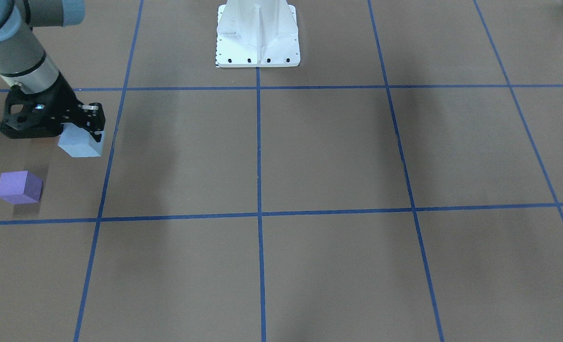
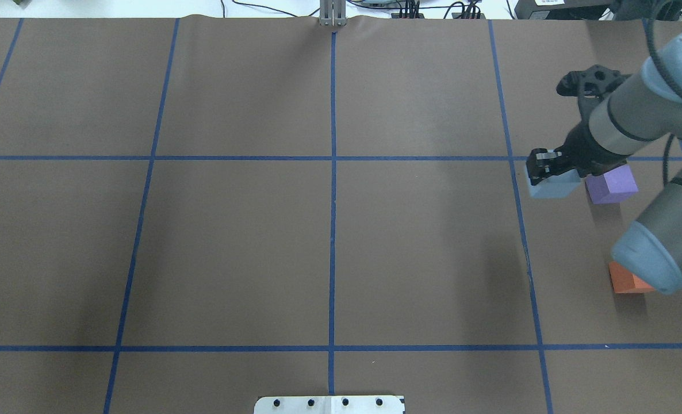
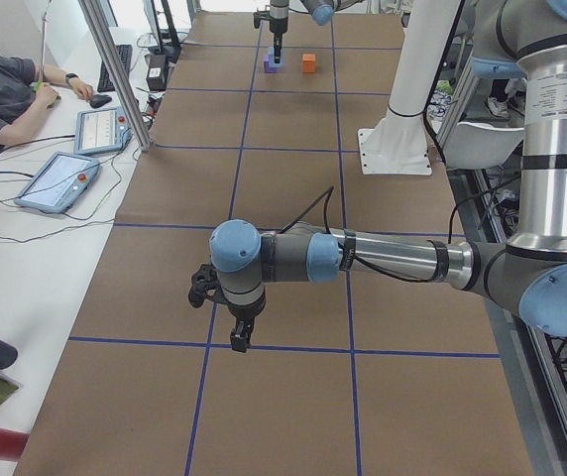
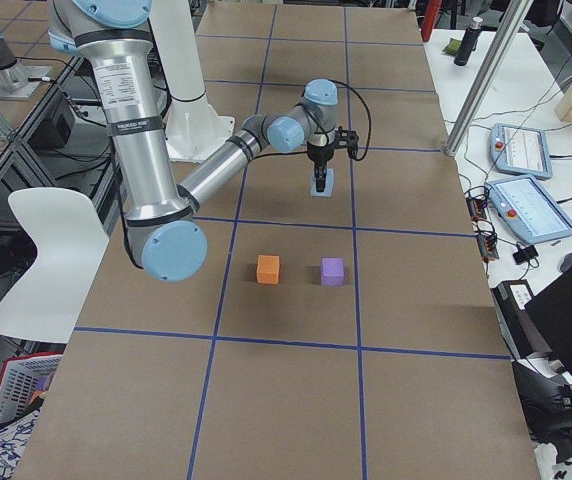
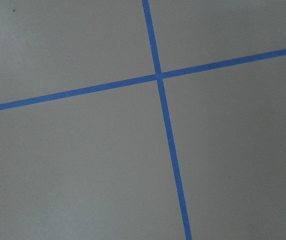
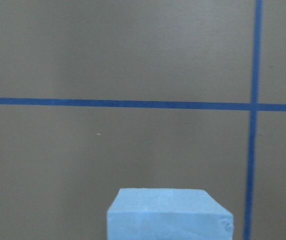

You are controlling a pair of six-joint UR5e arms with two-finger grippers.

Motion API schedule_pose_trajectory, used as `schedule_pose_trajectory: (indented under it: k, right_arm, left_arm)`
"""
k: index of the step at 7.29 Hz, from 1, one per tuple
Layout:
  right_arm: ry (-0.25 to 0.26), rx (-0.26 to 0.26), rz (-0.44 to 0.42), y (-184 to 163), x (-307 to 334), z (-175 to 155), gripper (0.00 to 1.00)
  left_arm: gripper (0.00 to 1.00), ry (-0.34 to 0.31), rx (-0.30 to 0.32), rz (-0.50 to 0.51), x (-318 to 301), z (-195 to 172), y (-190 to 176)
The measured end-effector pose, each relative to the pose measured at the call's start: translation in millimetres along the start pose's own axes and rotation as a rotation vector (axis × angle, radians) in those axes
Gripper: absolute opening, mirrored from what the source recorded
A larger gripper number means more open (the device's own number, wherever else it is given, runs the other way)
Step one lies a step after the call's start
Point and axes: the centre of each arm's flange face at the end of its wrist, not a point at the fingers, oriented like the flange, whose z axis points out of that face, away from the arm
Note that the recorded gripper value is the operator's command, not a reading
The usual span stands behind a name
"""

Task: Place blue block between orange and purple blocks
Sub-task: 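Carry the light blue cube with the right gripper toward the purple cube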

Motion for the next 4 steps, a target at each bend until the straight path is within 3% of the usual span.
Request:
schedule_pose_trajectory:
  k: [2, 4]
  right_arm:
    - [0.01, -0.01, 0.003, 28, 98, 28, 0.0]
    - [-0.019, 0.016, 0.068, 43, 146, 67, 0.0]
  left_arm:
    - [1.0, 0.0, 0.003, 0.0, 1, -1, 0]
    - [1.0, 0.0, 0.005, 0.002, 2, -2, 1]
